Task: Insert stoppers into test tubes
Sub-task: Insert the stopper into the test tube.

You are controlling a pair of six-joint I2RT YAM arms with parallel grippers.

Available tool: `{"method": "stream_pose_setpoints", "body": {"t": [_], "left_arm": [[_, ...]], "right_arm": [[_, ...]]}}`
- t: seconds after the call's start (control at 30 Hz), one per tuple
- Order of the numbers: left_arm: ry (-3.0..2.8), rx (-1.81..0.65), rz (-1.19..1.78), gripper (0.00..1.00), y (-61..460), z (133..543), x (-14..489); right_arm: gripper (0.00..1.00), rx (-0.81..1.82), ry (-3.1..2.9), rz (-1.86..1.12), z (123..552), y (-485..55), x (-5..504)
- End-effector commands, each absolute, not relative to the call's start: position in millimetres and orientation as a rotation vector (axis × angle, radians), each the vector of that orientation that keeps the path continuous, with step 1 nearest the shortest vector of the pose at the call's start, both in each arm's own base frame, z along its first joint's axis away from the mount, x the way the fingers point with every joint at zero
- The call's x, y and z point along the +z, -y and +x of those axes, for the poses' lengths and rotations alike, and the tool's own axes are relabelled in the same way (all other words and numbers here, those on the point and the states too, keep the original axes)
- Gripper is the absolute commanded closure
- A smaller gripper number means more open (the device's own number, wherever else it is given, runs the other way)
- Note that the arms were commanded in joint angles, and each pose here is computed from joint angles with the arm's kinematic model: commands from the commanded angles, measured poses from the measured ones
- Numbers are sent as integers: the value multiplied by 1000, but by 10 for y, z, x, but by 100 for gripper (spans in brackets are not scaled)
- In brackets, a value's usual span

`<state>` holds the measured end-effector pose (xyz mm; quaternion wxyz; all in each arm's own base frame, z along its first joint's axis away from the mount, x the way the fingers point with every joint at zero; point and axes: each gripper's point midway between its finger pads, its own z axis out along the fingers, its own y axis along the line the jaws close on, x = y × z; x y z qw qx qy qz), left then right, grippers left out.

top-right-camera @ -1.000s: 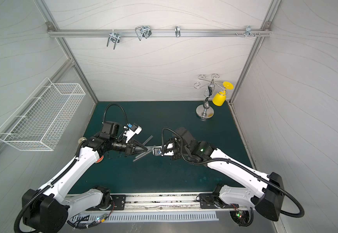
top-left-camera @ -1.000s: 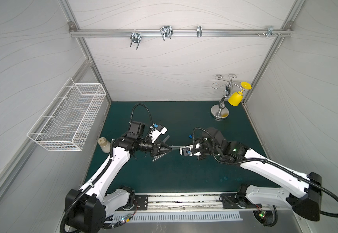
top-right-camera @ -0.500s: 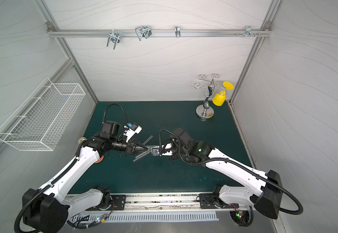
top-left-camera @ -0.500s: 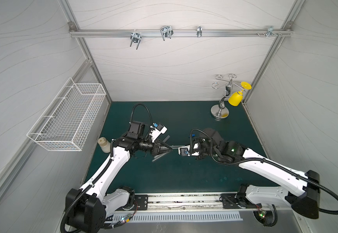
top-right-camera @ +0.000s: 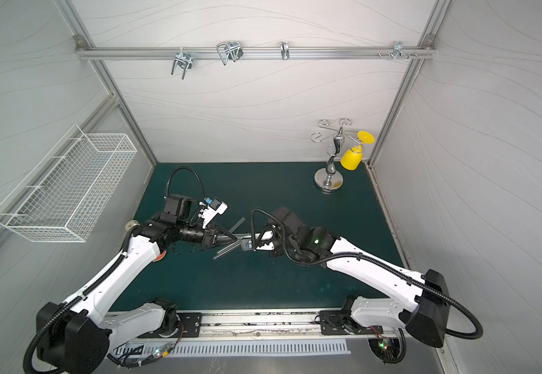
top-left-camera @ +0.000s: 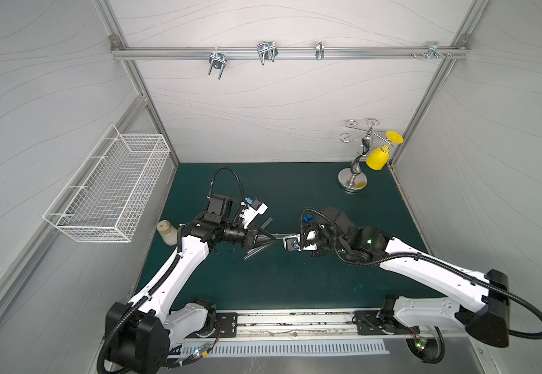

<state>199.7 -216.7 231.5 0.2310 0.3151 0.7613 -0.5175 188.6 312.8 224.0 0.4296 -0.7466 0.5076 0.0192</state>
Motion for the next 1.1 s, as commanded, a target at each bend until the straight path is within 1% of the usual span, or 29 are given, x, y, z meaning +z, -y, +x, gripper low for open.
{"method": "stream_pose_setpoints", "body": {"t": [0.0,0.27,0.57,0.8,1.07], "left_arm": [[-1965,-1449,955,100,2265,1973,2491],[-1964,-1453,953,100,2265,1966,2492],[-1961,-1478,939,100,2277,1973,2495],[-1953,-1494,934,100,2284,1970,2512],[-1948,-1500,934,100,2285,1969,2519]], "right_arm": [[83,200,-1139,-1774,1739,-3478,2660],[83,263,-1167,-1727,1718,-3523,2759],[83,263,-1089,-1771,1607,-3612,2736],[83,293,-1026,-1761,1550,-3680,2826],[81,365,-1055,-1737,1553,-3725,2876]]}}
